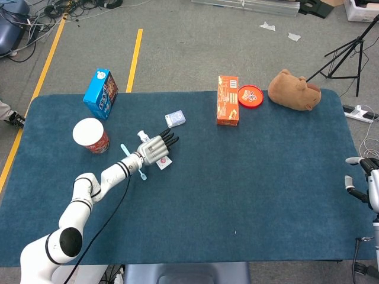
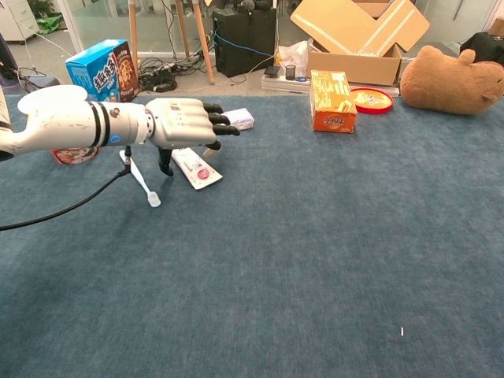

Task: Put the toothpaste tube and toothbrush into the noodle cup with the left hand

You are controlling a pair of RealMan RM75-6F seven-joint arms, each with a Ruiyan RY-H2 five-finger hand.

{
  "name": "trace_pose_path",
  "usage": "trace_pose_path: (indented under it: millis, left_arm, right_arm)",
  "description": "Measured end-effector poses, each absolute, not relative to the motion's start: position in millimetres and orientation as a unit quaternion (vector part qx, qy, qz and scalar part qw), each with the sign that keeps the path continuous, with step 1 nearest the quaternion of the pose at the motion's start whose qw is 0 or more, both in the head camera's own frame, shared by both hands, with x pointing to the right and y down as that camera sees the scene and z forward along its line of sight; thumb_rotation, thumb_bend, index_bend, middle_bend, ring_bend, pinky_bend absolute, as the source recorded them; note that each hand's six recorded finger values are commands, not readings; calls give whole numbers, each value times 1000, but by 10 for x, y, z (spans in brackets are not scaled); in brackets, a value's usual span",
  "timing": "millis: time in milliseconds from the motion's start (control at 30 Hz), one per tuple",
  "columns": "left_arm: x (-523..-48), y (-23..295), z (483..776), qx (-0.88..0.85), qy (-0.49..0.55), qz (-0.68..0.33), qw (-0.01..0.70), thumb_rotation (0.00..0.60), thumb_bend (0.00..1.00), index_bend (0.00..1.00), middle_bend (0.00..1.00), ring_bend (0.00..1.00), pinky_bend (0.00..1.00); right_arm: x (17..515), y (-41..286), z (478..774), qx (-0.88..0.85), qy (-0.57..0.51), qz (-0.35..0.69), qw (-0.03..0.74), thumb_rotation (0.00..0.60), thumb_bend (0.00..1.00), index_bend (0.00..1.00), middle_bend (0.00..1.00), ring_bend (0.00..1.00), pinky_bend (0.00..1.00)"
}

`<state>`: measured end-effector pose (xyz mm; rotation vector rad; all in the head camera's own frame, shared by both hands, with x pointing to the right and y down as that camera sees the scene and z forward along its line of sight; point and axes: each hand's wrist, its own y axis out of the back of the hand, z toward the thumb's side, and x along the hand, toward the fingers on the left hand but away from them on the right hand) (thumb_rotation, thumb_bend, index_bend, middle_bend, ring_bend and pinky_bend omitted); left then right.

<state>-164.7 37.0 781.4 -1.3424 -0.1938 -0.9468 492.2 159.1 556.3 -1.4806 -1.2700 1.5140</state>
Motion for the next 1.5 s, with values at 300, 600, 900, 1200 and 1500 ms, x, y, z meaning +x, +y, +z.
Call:
trace_pose_path:
  millis: [300, 600, 900, 1200, 1500]
  left_arm:
    - [-1673, 388, 7836, -600, -87, -425, 672, 600, 0, 418, 0, 0, 0]
    - [-1674, 424, 7864, -602, -91, -426, 669, 600, 0, 425, 0, 0, 0]
    - [-1666, 444, 7869, -607, -87, -424, 666, 600, 0, 528, 0, 0, 0]
    - [-1659, 452, 7861, -616, -79, -423, 660, 600, 0, 594, 0, 0, 0]
    - [-1635, 471, 7852, -620, -75, -418, 659, 600, 0, 636, 0, 0, 0]
  right_arm:
    - [4930, 1587, 5577, -565, -485, 581, 329, 600, 352, 389, 422, 290, 560]
    - [4929, 1587, 5571, -565, -486, 580, 329, 600, 351, 389, 422, 290, 560]
    - [4935, 1585, 5575, -565, -485, 581, 328, 600, 351, 388, 422, 290, 560]
    - [4935, 1584, 5584, -566, -485, 582, 327, 600, 351, 388, 422, 290, 560]
    - [4926, 1588, 5580, -566, -484, 581, 328, 600, 351, 389, 422, 290, 560]
